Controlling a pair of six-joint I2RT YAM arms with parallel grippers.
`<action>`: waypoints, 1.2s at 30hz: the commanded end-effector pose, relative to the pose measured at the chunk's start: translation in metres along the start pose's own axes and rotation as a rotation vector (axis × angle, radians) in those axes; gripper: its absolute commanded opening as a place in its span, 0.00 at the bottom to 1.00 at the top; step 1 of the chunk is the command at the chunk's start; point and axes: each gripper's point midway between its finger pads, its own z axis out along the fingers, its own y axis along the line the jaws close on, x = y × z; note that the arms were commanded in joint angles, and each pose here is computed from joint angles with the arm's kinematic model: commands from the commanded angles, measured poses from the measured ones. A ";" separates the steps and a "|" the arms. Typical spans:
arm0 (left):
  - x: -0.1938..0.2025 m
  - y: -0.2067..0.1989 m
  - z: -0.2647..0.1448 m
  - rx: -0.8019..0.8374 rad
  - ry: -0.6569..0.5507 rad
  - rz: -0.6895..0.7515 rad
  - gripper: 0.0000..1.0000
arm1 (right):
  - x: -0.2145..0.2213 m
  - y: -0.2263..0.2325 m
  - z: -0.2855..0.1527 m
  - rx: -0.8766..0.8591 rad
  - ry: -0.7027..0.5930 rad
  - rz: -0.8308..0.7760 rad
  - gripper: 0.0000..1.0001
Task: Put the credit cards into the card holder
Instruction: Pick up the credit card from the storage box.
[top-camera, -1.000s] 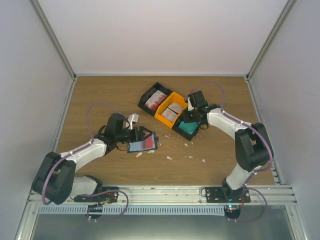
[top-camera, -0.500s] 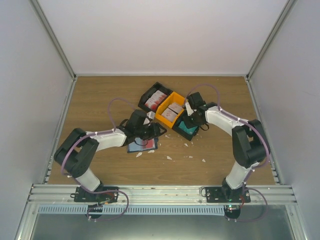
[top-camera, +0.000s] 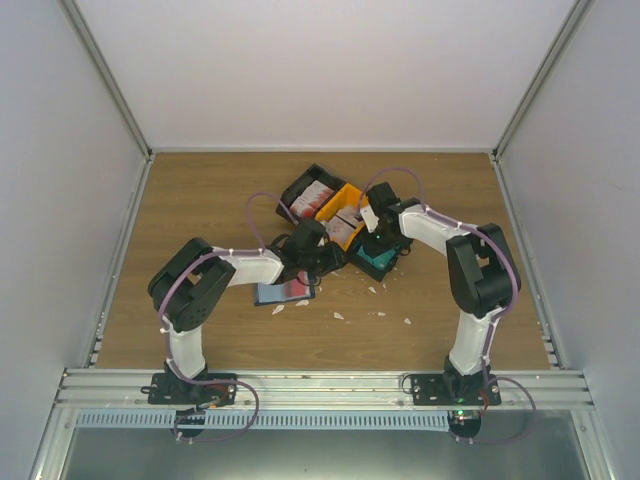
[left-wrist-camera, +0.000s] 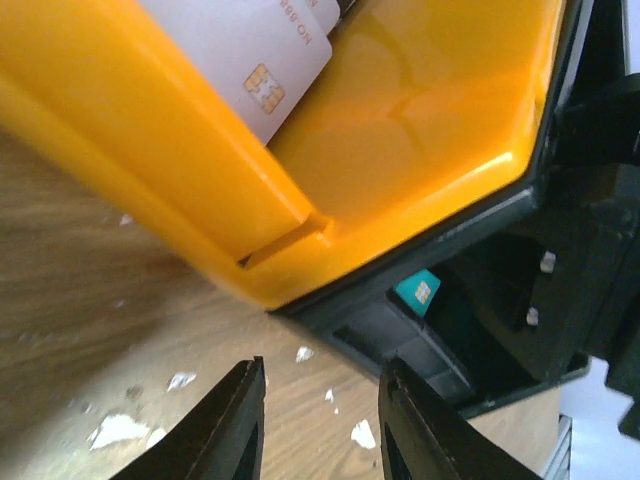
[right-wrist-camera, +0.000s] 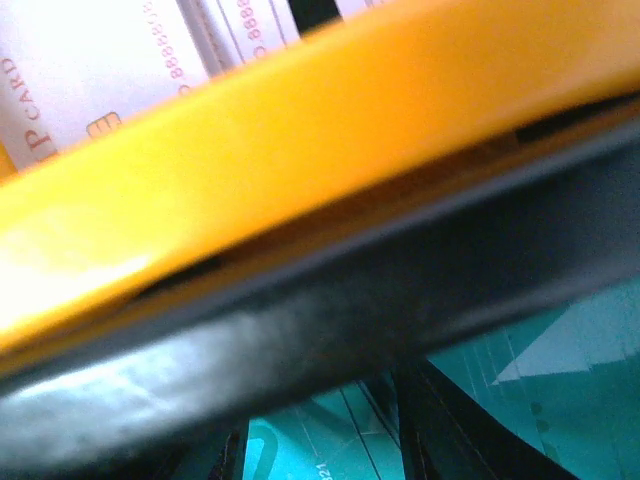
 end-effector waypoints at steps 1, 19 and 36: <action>-0.012 -0.010 0.017 0.009 -0.040 0.000 0.32 | 0.006 0.006 0.008 -0.046 0.044 -0.048 0.42; -0.006 -0.004 0.043 -0.016 0.017 0.021 0.23 | 0.011 0.035 -0.009 -0.203 0.037 -0.043 0.29; -0.010 -0.006 0.040 -0.019 0.005 0.038 0.22 | 0.019 0.038 -0.031 -0.195 0.020 -0.002 0.27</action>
